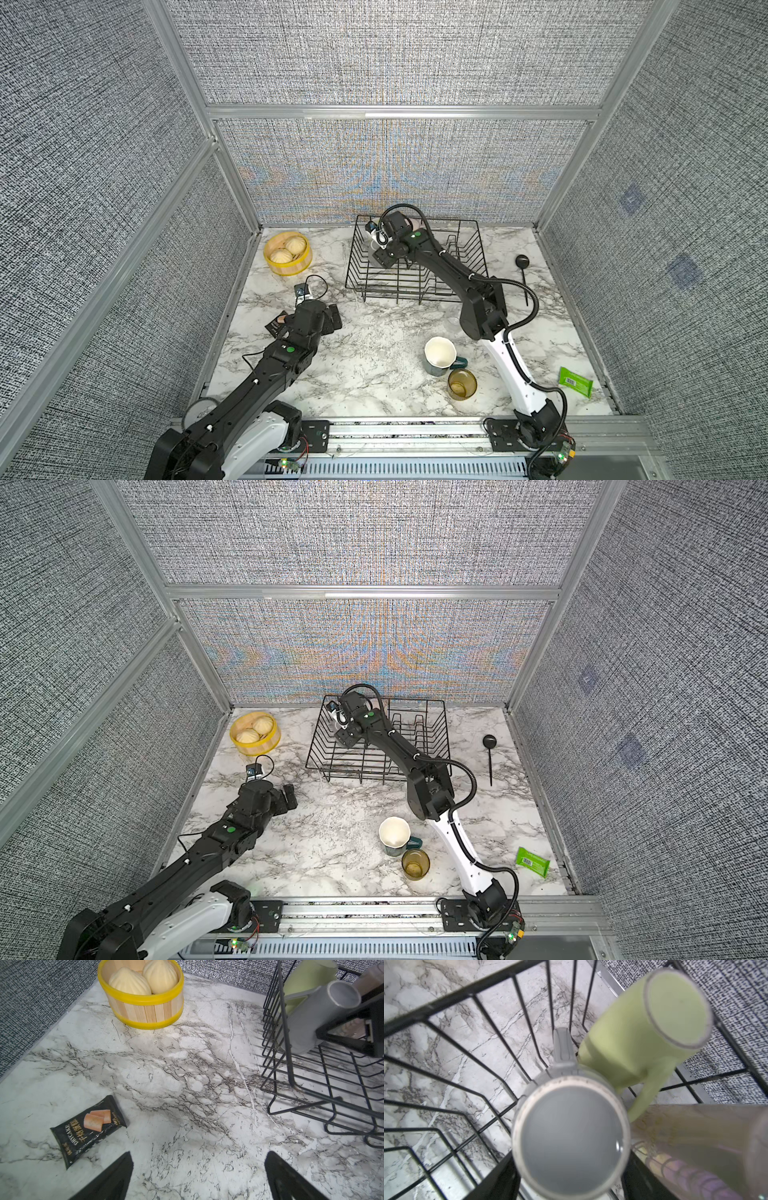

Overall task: Load cups into a dish rack
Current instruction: Place the cup upside down at the dish rack, then pick up the cup from the bottom-center of the table.

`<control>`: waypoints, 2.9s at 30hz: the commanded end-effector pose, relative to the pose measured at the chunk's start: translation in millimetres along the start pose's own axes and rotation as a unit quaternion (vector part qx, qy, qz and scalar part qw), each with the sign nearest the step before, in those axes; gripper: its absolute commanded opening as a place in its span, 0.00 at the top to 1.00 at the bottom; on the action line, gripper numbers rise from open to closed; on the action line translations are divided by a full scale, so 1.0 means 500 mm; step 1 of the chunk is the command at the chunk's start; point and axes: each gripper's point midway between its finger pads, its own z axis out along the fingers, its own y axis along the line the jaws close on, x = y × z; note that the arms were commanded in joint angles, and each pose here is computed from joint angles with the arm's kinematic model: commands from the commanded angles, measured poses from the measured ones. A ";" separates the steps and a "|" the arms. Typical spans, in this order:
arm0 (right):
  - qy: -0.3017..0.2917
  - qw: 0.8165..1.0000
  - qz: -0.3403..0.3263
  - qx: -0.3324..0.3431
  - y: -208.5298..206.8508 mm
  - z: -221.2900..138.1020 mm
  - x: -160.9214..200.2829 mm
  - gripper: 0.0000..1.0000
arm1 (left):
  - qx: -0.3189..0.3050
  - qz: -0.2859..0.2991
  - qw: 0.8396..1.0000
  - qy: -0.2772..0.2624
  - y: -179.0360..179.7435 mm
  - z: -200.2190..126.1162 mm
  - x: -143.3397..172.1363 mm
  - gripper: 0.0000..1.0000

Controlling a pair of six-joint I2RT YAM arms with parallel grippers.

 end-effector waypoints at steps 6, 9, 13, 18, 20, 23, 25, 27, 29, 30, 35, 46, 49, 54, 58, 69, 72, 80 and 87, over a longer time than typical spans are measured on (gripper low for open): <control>-0.028 0.994 0.074 -0.072 0.010 -0.009 -0.018 0.29 | 0.012 0.004 1.000 -0.006 -0.011 0.002 -0.008 0.00; -0.027 0.994 0.074 -0.073 0.011 -0.007 -0.016 0.29 | 0.011 0.005 1.000 -0.005 -0.011 0.003 -0.007 0.00; -0.029 0.994 0.075 -0.079 0.014 -0.010 -0.018 0.29 | 0.011 0.005 1.000 -0.005 -0.012 0.004 -0.007 0.00; -0.039 0.992 0.083 -0.085 0.012 -0.026 -0.032 0.29 | 0.010 0.007 1.000 -0.004 -0.011 0.005 -0.007 0.00; -0.045 0.991 0.088 -0.090 0.014 -0.040 -0.040 0.26 | 0.008 0.009 1.000 -0.005 -0.010 0.006 -0.008 0.00; -0.060 0.987 0.108 -0.103 0.009 -0.080 -0.062 0.18 | 0.012 0.011 1.000 -0.007 -0.012 0.005 -0.008 0.00; -0.069 0.985 0.122 -0.106 0.003 -0.112 -0.074 0.17 | 0.017 0.012 1.000 -0.011 -0.014 0.005 -0.008 0.00; -0.080 0.982 0.132 -0.109 -0.001 -0.149 -0.086 0.16 | 0.026 0.014 0.999 -0.016 -0.020 0.003 -0.012 0.00; -0.092 0.979 0.138 -0.117 0.002 -0.189 -0.096 0.15 | 0.044 0.018 0.999 -0.019 -0.032 0.000 -0.014 0.00; -0.101 0.978 0.140 -0.119 0.002 -0.213 -0.103 0.15 | 0.053 0.020 0.998 -0.018 -0.037 -0.002 -0.014 0.00; -0.120 0.975 0.144 -0.119 0.008 -0.315 -0.092 0.15 | 0.100 0.032 0.994 -0.016 -0.071 -0.014 -0.020 0.01; -0.130 0.975 0.171 0.062 -0.041 -0.481 0.164 0.08 | 0.222 0.031 0.975 0.010 -0.161 -0.053 -0.001 0.04; -0.139 0.964 0.200 0.110 -0.065 -0.505 0.247 0.04 | 0.236 0.050 0.970 0.014 -0.181 -0.076 0.009 0.04; -0.111 0.936 0.272 0.192 -0.121 -0.513 0.390 0.01 | 0.265 0.081 0.960 0.030 -0.226 -0.111 0.030 0.04; -0.098 0.898 0.348 0.249 -0.170 -0.530 0.495 0.01 | 0.297 0.105 0.948 0.044 -0.268 -0.132 0.051 0.04; -0.120 0.834 0.482 0.240 -0.191 -0.505 0.645 0.01 | 0.414 0.218 0.877 0.108 -0.410 -0.212 0.163 0.03; -0.109 0.827 0.495 0.241 -0.187 -0.494 0.662 0.01 | 0.463 0.255 0.836 0.145 -0.454 -0.241 0.206 0.03; -0.112 0.831 0.487 0.243 -0.186 -0.502 0.658 0.01 | 0.475 0.260 0.822 0.178 -0.511 -0.239 0.238 0.02; -0.126 0.828 0.488 0.246 -0.183 -0.510 0.660 0.01 | 0.454 0.258 0.833 0.180 -0.544 -0.209 0.230 0.01</control>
